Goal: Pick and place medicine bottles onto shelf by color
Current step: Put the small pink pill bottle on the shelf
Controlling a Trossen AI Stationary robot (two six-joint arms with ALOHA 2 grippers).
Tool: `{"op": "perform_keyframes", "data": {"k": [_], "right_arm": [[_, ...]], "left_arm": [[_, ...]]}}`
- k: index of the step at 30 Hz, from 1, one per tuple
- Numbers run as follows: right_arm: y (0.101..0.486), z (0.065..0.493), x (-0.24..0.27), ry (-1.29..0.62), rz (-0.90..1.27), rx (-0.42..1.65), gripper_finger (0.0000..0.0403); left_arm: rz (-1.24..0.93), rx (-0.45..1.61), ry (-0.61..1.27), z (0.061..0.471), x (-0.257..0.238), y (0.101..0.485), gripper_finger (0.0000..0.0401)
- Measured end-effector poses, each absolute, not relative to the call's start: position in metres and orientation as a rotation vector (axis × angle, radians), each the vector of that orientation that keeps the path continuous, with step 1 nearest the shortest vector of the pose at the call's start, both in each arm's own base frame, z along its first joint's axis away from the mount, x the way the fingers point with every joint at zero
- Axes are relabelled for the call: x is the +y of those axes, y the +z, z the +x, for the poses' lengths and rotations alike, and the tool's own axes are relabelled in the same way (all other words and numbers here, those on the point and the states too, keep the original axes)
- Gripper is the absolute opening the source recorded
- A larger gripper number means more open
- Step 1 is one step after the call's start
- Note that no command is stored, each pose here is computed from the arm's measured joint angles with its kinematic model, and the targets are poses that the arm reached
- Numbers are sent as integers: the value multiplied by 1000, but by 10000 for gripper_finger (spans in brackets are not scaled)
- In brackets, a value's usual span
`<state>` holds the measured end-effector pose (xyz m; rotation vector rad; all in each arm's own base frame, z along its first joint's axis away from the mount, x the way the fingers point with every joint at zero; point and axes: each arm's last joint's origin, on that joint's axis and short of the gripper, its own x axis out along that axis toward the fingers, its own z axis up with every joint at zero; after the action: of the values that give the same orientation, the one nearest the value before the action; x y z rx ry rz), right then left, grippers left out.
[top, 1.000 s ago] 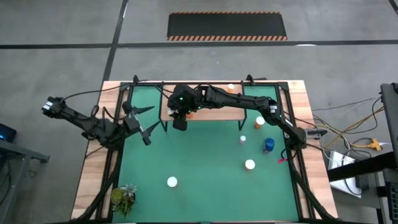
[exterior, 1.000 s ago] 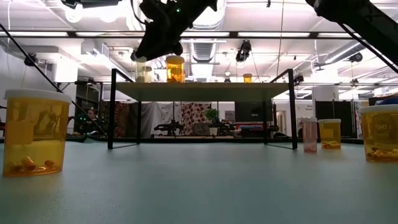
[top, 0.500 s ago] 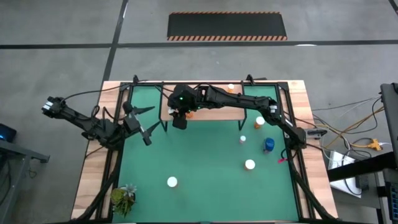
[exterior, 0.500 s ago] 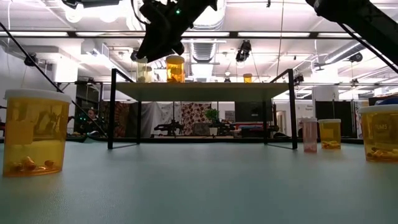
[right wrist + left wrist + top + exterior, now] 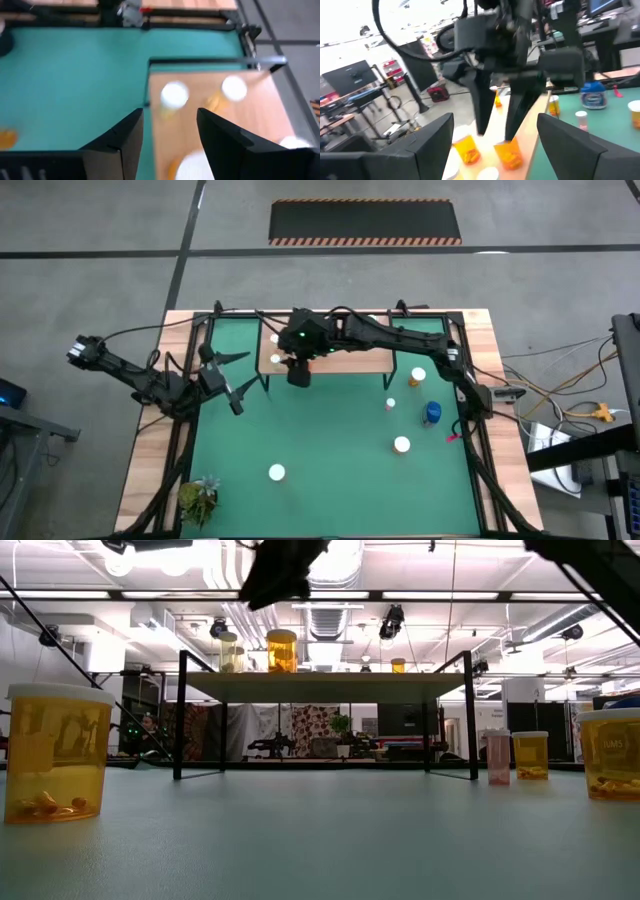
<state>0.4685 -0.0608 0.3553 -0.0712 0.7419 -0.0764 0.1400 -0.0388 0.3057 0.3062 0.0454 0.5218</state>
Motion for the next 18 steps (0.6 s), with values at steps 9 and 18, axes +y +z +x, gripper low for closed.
{"op": "perform_keyframes", "data": {"k": [9,18], "right_arm": [[371,421,6,47,-67,913,147],[355,360,73,54,112,1035,128]], "left_arm": [[314,-13,371,152,-48,309,270],[307,-78,244,173,-60,316,270]]}}
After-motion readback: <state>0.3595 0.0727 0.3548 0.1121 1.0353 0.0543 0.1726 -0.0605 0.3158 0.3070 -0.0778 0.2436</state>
